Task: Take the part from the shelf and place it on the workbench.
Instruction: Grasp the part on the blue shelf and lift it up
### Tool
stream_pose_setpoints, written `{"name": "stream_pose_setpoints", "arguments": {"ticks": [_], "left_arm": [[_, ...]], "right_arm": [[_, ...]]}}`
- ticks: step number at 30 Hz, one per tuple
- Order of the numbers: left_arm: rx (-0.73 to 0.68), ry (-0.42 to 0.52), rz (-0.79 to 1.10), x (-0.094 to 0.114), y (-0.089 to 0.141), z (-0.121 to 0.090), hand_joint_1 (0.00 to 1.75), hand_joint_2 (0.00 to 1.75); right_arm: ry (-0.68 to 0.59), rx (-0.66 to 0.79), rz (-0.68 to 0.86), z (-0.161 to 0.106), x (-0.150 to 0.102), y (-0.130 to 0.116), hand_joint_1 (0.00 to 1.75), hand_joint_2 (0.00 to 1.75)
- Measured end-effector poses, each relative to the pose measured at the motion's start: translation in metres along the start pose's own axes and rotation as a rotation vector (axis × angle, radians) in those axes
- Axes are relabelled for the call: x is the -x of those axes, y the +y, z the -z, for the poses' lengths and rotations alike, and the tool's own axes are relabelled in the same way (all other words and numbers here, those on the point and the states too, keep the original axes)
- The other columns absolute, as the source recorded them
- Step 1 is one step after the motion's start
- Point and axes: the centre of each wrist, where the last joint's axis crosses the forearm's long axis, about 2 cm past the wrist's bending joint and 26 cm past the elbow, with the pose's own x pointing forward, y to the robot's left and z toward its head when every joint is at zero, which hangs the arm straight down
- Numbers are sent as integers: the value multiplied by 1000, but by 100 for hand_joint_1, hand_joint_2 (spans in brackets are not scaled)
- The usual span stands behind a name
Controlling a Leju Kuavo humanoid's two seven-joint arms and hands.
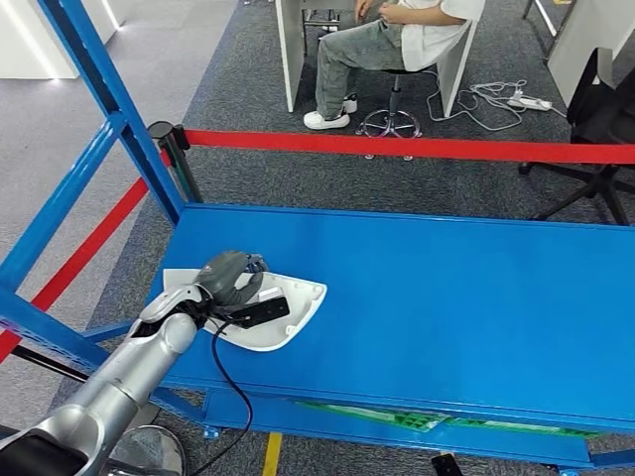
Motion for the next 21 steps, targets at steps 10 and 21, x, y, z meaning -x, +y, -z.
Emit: {"name": "stream_pose_setpoints", "arguments": {"ticks": [10,21], "left_arm": [[-17,6,-16,0,0,0,175,175],[-239,-131,-171,-24,11,8,175,175]], "right_arm": [[1,3,-11,0,0,0,0,175],[4,4,-10,0,1,0,0,175]]}}
